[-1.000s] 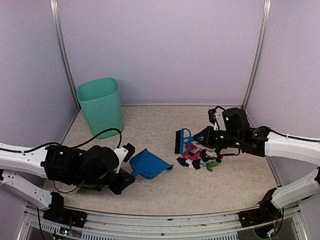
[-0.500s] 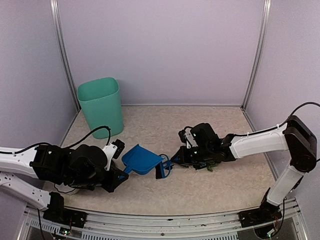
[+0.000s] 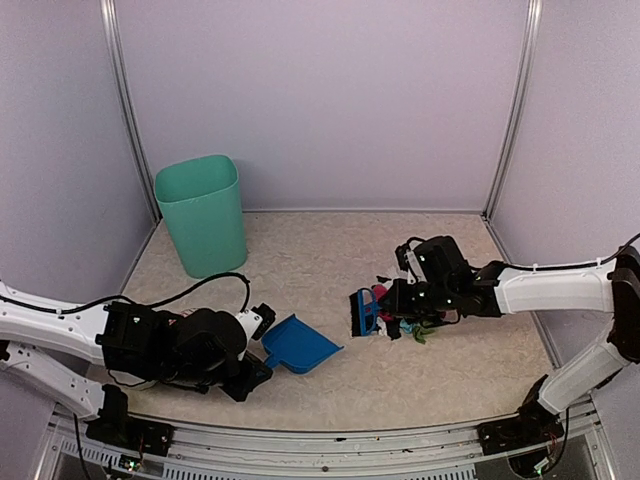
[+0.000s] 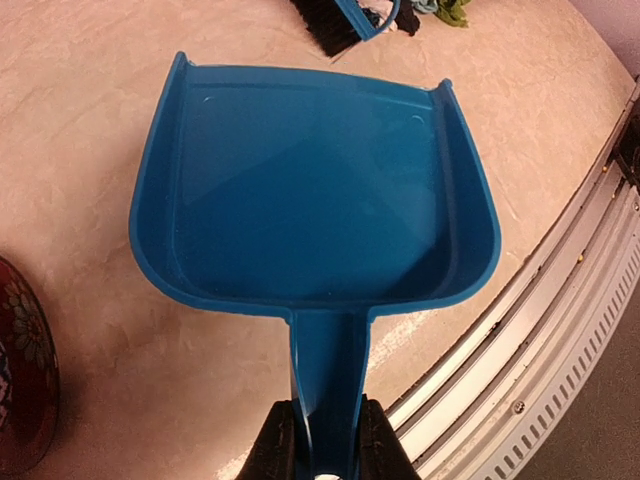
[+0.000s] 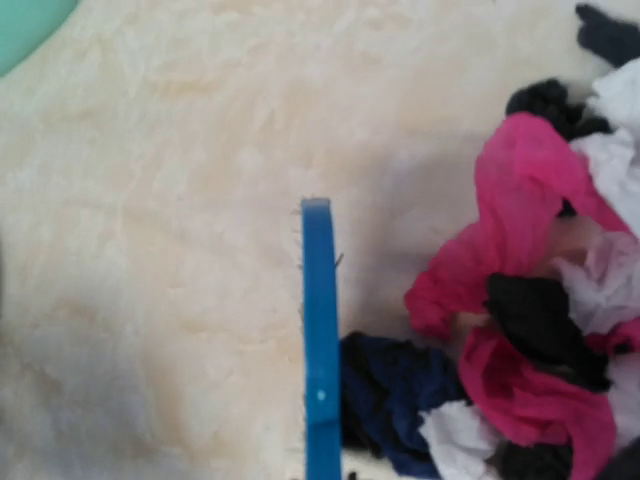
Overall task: Sweep away the paper scraps from the table
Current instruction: Sweep the paper scraps at the center of the board, then sweep the paper scraps into the dustpan, then dump the paper scraps in the dustpan into the trash bin.
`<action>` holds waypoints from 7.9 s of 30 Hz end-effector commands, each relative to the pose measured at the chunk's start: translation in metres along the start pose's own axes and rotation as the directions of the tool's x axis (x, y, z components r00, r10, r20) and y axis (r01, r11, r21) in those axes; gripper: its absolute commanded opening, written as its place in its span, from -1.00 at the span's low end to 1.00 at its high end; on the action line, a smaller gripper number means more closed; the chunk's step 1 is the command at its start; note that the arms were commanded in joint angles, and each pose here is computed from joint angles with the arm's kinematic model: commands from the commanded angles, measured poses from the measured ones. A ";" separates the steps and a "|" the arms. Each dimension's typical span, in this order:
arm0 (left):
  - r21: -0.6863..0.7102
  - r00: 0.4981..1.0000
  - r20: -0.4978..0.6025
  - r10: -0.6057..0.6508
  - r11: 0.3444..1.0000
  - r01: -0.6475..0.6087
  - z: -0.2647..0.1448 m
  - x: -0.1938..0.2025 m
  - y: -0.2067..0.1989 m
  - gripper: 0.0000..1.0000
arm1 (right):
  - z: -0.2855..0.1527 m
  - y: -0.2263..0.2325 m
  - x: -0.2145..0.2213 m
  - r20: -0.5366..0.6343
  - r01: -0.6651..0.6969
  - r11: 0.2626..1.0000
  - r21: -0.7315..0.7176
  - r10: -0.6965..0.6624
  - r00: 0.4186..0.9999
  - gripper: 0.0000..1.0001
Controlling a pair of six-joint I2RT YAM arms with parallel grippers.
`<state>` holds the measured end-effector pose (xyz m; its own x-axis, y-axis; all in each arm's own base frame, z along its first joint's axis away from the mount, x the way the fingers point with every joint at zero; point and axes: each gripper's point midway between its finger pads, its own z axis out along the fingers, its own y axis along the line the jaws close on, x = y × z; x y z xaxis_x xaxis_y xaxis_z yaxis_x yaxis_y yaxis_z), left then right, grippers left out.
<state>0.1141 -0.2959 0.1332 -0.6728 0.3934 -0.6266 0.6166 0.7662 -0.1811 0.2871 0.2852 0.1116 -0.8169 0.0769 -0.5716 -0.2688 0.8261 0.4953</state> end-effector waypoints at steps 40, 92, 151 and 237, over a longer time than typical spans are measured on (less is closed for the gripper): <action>-0.013 0.978 -0.149 0.149 0.988 -0.152 0.114 -0.008 0.000 -1.00 | -0.050 -0.112 -0.105 -0.052 0.493 0.598 0.632 -0.602 0.797 -1.00; 0.001 0.965 -0.202 0.165 0.986 -0.168 0.165 -0.025 0.009 -1.00 | -0.044 0.065 0.027 -0.039 0.708 0.705 -0.044 -0.709 0.704 -1.00; 0.025 0.963 -0.202 0.178 0.984 -0.177 0.169 -0.007 0.002 -1.00 | -0.026 0.014 0.047 -0.152 0.533 0.845 0.036 -0.523 0.839 -1.00; -0.176 0.897 0.436 -0.069 0.971 0.160 -0.071 -0.220 0.125 -1.00 | -0.086 -0.048 -0.026 0.090 0.396 0.795 0.460 -0.485 0.870 -1.00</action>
<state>0.3027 -0.2718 0.2845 -0.4459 0.1058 -0.8888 0.4482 0.8860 -0.1193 0.2700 0.1892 0.1498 -0.5571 -0.2981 -0.7751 -0.2987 0.9428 -0.1479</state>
